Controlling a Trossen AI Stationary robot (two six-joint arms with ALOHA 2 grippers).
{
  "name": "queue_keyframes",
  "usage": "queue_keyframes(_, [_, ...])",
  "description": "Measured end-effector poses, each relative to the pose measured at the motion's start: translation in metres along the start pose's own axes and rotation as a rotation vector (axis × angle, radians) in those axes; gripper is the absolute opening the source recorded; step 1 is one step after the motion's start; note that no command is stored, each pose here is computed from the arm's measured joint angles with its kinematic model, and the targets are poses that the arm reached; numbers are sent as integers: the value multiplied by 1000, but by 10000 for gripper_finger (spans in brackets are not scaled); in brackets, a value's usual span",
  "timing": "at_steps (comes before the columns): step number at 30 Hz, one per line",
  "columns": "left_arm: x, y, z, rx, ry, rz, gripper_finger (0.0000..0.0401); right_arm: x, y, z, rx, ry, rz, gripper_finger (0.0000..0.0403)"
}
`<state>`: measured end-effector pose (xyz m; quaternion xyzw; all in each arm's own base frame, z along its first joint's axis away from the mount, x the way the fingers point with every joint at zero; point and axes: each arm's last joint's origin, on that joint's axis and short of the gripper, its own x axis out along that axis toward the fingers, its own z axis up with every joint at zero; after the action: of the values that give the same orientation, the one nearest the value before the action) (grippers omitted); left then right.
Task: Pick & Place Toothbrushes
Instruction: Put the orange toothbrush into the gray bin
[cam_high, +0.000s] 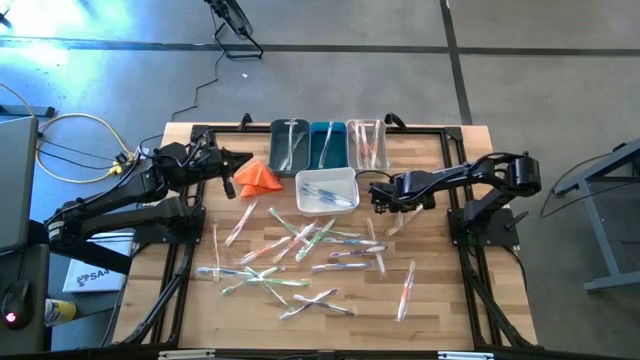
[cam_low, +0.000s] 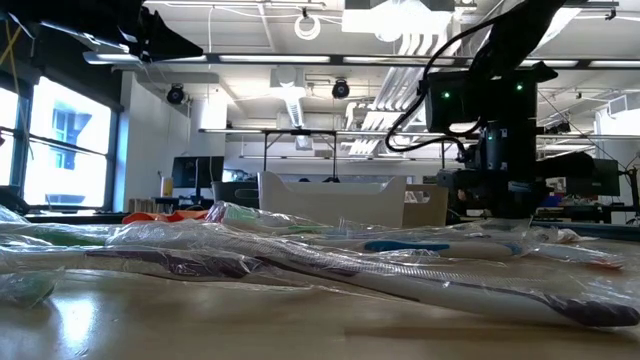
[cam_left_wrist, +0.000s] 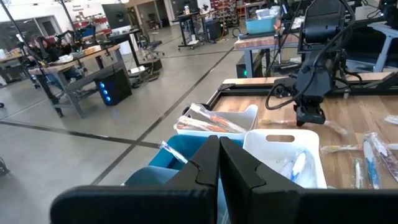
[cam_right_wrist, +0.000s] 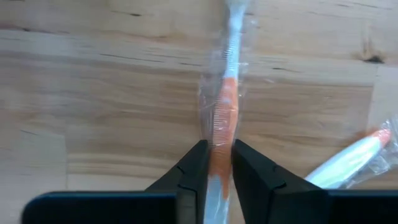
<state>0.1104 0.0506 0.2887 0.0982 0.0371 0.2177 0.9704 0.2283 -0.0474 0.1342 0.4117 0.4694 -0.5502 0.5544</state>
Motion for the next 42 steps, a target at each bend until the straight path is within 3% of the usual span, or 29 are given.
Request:
queue_keyframes(4, [0,0,0,0,0,0,8,0,1,0,0,-5,6,30])
queue_keyframes(24, [0,0,0,0,2,0,8,-5,0,0,-73,23,39,9])
queue_keyframes(36, [0,0,0,0,2,0,8,-50,-17,8,-49,-89,220,8])
queue_keyframes(42, [0,0,0,0,2,0,8,-71,-25,10,-89,-79,367,8])
